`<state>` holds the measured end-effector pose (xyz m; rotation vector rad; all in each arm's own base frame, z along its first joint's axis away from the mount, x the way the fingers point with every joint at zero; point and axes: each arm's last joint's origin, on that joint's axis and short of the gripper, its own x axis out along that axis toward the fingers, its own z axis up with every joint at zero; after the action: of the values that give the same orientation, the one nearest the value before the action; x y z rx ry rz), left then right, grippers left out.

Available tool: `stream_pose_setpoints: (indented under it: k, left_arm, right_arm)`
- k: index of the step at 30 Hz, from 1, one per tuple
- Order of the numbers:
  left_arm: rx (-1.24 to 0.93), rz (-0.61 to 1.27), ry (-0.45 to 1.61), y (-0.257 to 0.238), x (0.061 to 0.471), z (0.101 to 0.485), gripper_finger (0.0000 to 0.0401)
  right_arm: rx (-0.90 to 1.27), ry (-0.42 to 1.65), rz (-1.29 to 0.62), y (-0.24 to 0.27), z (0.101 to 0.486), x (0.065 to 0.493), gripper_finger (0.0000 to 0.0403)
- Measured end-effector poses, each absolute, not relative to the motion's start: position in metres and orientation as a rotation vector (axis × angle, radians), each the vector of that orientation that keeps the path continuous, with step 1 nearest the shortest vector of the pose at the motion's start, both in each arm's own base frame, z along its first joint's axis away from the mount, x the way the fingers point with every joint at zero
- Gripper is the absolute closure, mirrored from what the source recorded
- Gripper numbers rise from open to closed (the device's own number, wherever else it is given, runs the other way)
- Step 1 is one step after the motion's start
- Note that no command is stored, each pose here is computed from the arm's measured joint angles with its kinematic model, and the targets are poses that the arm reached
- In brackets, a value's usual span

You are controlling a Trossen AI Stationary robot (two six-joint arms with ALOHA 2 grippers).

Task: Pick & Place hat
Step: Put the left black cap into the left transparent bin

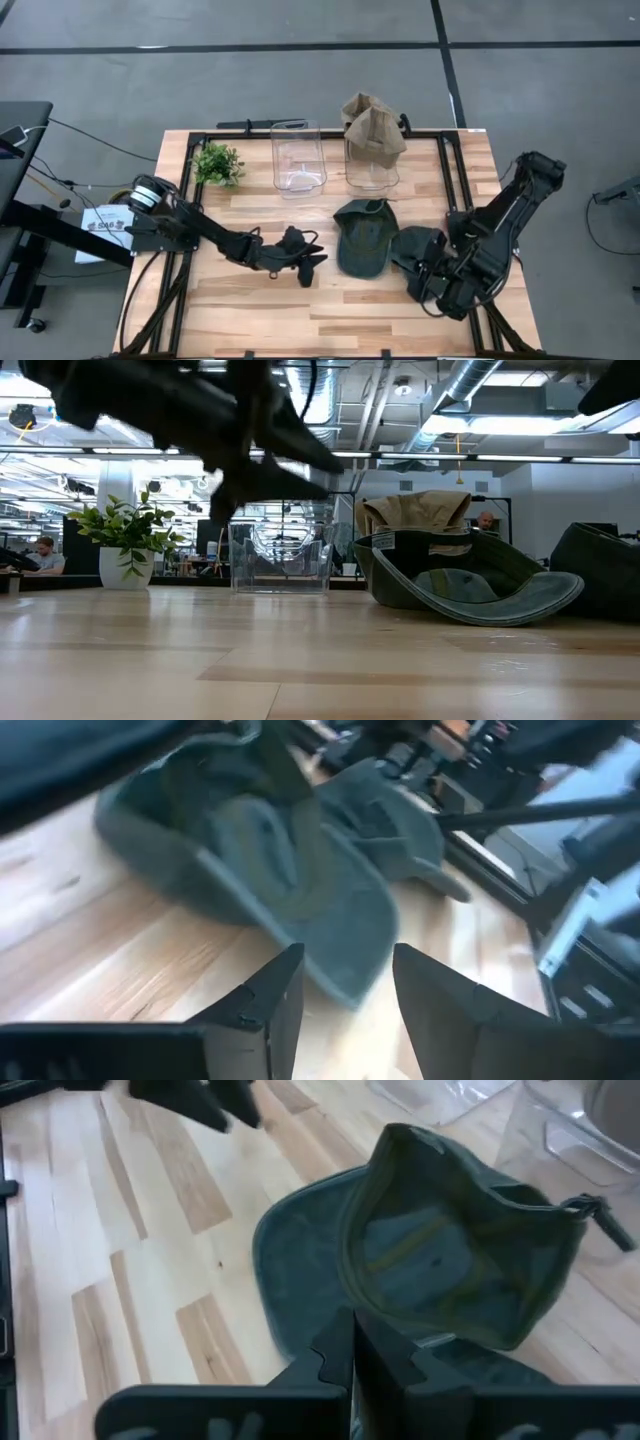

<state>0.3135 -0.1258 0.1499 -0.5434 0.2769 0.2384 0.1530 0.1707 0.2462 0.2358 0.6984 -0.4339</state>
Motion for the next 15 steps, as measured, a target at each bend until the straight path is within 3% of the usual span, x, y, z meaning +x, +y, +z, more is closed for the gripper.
stream_pose_setpoints:
  k: [5,15]
  left_arm:
    - [-0.625,0.275,0.295,-0.123,0.325,0.123,0.0262]
    - [-0.647,0.223,0.301,-0.127,0.346,0.123,0.0286]
  right_arm:
    - [0.208,0.718,-0.444,0.175,0.238,0.156,0.0402]
    - [0.191,0.727,-0.455,0.176,0.234,0.158,0.0402]
